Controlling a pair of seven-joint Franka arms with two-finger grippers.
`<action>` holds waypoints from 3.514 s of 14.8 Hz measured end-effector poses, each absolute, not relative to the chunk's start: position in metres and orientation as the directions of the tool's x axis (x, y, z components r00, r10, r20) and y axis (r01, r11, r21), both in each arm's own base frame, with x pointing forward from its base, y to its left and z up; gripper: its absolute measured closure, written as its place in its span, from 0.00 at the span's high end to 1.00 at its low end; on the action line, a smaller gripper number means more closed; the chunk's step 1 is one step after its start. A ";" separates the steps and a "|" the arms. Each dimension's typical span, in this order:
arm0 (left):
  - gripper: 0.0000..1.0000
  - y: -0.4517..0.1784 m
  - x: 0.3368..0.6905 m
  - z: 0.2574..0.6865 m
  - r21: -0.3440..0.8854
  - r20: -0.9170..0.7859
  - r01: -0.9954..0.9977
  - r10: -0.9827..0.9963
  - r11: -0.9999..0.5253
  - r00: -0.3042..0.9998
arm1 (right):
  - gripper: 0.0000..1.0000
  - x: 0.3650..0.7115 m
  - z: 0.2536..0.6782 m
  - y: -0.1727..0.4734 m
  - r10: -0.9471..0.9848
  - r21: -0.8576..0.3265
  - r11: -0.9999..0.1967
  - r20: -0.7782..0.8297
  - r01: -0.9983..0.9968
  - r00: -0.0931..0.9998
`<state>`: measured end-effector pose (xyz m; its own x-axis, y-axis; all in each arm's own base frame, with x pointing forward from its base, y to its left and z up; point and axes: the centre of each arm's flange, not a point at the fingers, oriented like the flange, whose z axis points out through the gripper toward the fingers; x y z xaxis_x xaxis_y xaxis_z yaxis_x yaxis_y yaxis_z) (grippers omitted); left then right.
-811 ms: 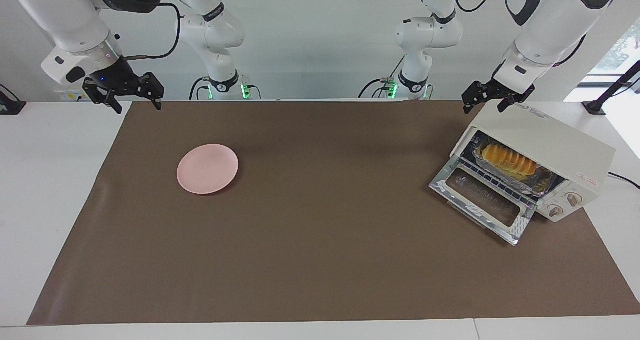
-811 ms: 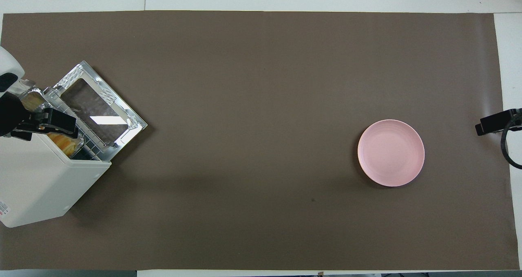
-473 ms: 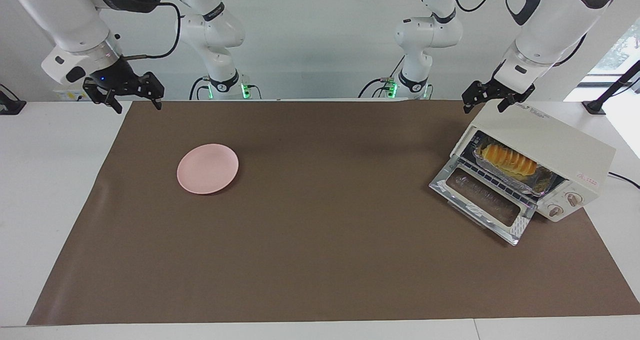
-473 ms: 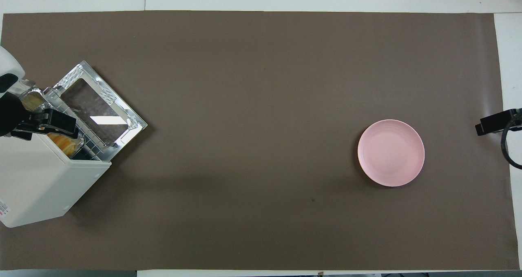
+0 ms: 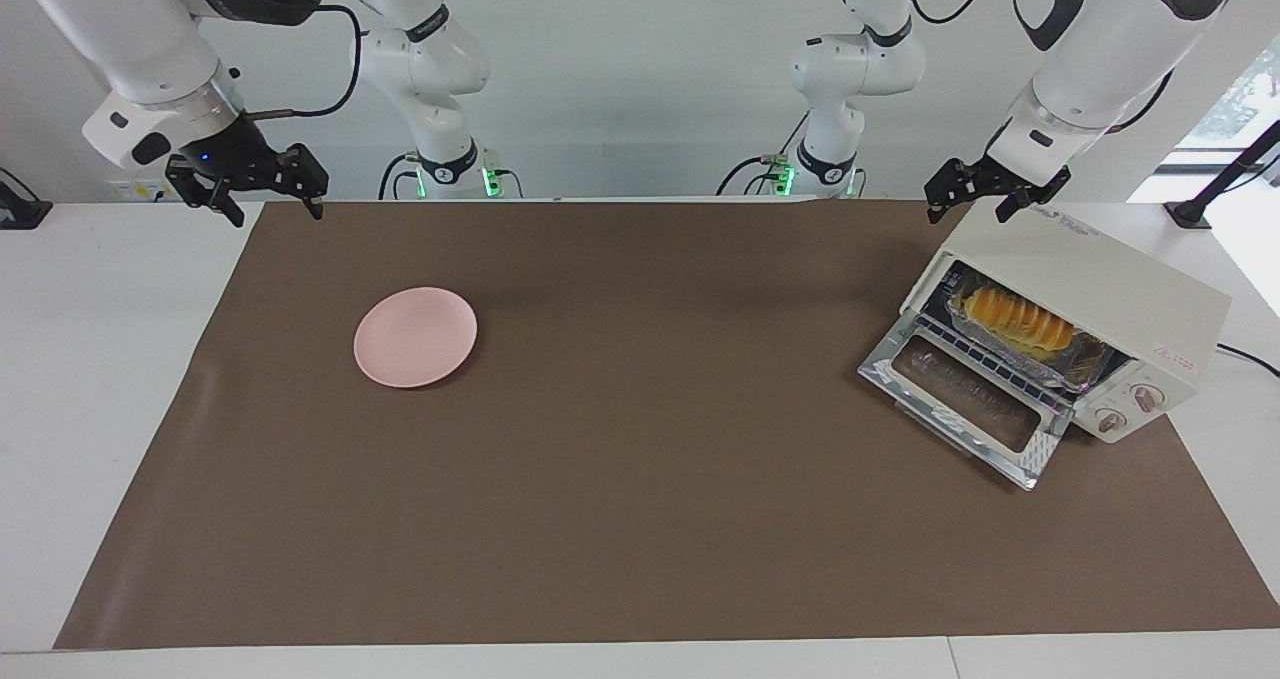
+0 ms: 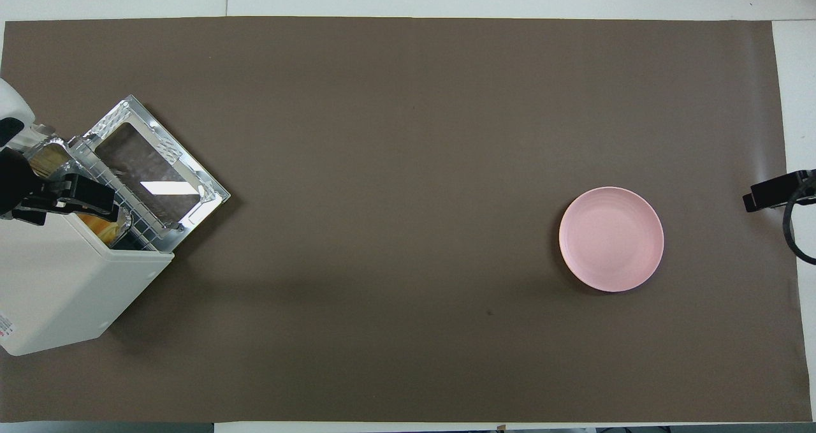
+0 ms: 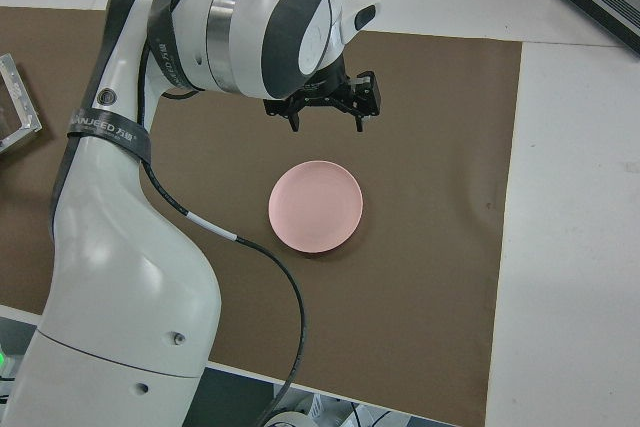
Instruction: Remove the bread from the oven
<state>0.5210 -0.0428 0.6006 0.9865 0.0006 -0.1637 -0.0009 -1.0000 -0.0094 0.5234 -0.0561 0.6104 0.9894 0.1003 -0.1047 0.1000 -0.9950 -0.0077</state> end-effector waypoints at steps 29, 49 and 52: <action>0.80 0.010 0.613 0.365 -0.269 -0.004 0.491 0.511 -0.829 0.860 | 1.00 0.523 0.610 -0.056 0.100 -0.008 -0.995 -0.105 0.100 0.989; 0.02 -0.472 0.511 0.376 0.013 0.019 0.034 0.035 -0.999 0.999 | 1.00 0.523 0.610 -0.056 0.100 -0.008 -0.995 -0.104 0.100 0.989; 0.02 -0.494 0.500 0.353 0.031 0.027 0.008 0.009 -0.999 1.000 | 1.00 0.523 0.610 -0.056 0.101 -0.008 -0.995 -0.108 0.100 0.989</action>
<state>0.5000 -0.4942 0.3530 0.9996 0.0092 0.0271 0.0084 -0.9995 0.0313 0.5230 -0.0559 0.6103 0.9891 0.1006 -0.1076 0.1003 -0.9949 -0.0082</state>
